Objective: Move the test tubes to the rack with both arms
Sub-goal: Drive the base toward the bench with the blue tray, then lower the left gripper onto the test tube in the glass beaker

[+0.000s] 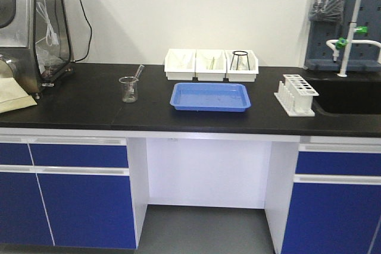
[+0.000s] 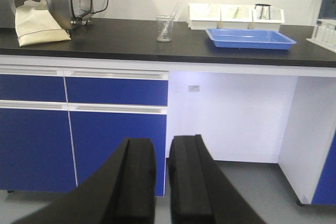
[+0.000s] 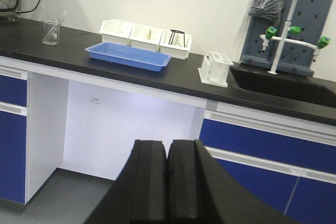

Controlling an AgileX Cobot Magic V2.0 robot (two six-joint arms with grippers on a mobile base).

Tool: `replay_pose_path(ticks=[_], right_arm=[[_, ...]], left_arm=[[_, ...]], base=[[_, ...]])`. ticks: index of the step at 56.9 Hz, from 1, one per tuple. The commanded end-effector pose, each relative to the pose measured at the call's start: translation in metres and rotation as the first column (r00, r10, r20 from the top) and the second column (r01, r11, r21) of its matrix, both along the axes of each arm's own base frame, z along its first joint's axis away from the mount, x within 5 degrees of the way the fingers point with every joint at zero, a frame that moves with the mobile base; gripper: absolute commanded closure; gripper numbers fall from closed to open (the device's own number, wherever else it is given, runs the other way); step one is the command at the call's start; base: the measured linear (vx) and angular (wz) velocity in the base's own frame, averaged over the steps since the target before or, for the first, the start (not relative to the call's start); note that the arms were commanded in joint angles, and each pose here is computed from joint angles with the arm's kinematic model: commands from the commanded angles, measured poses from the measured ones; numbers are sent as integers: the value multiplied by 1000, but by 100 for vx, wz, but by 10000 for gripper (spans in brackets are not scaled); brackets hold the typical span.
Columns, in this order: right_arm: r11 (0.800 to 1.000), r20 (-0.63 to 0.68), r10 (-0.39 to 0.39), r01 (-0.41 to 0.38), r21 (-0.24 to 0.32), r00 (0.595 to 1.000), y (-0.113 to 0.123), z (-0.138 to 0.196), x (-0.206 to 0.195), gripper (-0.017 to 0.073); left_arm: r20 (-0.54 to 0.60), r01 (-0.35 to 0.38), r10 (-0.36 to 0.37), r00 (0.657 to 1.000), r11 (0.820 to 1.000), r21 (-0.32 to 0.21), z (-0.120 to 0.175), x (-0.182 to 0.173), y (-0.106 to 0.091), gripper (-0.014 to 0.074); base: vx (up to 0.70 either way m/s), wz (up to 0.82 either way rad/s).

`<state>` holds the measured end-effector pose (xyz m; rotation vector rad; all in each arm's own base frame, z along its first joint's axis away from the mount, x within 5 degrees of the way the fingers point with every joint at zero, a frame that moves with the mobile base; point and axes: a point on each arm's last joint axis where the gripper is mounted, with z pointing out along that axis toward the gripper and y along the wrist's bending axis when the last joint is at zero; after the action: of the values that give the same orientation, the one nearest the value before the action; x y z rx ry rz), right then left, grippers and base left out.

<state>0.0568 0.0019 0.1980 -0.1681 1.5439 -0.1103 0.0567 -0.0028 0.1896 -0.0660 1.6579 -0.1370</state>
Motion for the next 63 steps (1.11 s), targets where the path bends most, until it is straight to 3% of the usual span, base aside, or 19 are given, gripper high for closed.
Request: replay_pose_path(ticks=[1, 63], right_arm=[[1000, 57, 12, -11, -18, 998, 1, 4, 1, 567], [1000, 57, 12, -11, -18, 998, 1, 4, 1, 567]], left_arm=[[75, 6, -5, 997, 1000, -9, 0, 0, 0, 353], [75, 6, -5, 997, 1000, -9, 0, 0, 0, 353]], base=[[43, 10], [48, -6]])
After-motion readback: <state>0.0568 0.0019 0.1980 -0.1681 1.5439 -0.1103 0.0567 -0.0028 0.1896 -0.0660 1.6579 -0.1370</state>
